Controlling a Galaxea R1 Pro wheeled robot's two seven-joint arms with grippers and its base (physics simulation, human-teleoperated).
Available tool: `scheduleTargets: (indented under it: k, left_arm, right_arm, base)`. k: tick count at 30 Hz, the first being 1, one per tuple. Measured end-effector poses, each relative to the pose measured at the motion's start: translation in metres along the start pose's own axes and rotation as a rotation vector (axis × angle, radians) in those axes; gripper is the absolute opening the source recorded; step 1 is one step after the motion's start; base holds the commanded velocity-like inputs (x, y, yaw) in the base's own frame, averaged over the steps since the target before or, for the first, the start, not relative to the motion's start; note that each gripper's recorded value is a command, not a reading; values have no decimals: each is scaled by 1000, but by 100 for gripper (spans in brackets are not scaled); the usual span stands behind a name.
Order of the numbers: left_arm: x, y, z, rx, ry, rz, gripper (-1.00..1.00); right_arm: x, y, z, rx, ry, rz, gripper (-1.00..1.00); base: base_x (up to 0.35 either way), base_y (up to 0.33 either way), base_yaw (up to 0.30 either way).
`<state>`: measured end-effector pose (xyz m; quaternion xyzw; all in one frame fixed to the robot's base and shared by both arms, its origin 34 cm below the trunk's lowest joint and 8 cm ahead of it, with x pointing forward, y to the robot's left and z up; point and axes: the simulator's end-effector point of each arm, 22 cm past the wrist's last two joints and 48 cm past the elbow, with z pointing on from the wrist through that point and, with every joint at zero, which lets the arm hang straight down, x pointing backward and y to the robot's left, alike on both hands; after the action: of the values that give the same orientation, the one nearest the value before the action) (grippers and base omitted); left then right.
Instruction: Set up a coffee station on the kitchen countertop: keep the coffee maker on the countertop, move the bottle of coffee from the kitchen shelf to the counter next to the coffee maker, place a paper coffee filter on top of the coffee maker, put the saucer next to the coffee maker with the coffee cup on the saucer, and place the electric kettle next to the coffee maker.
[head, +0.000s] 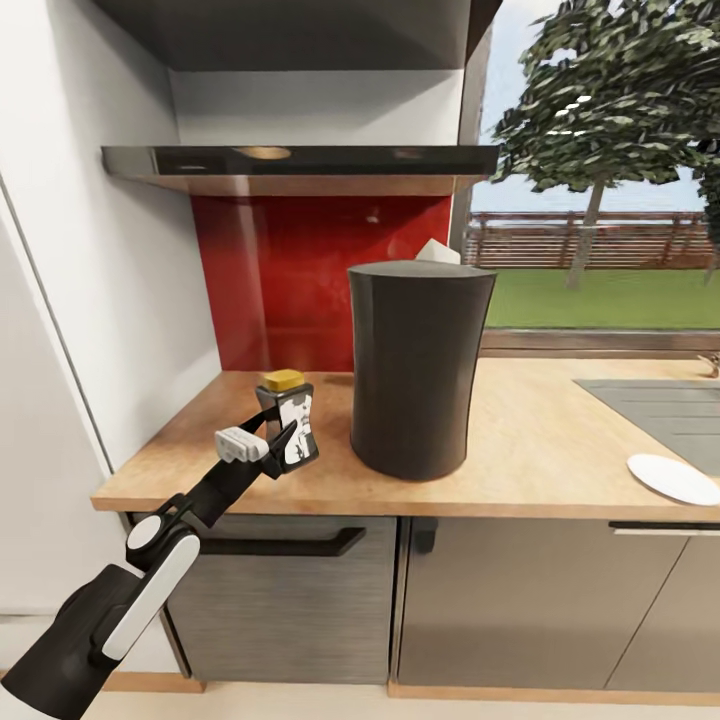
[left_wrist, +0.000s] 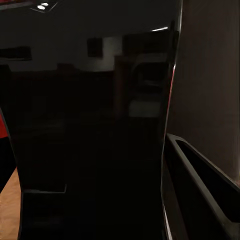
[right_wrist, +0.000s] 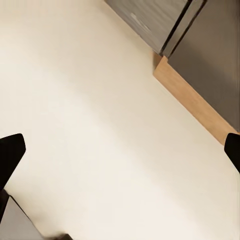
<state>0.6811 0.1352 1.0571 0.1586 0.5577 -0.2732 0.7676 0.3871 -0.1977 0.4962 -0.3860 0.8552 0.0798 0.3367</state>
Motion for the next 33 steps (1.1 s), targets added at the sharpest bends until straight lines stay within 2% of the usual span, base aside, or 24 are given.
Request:
scheduleTargets:
  k: [33]
  left_arm:
    - [9,7,-2,-17,11,-2,-100]
  right_arm:
    - [10,0,-1,2,22,-3,100]
  base:
    - [78,6,0]
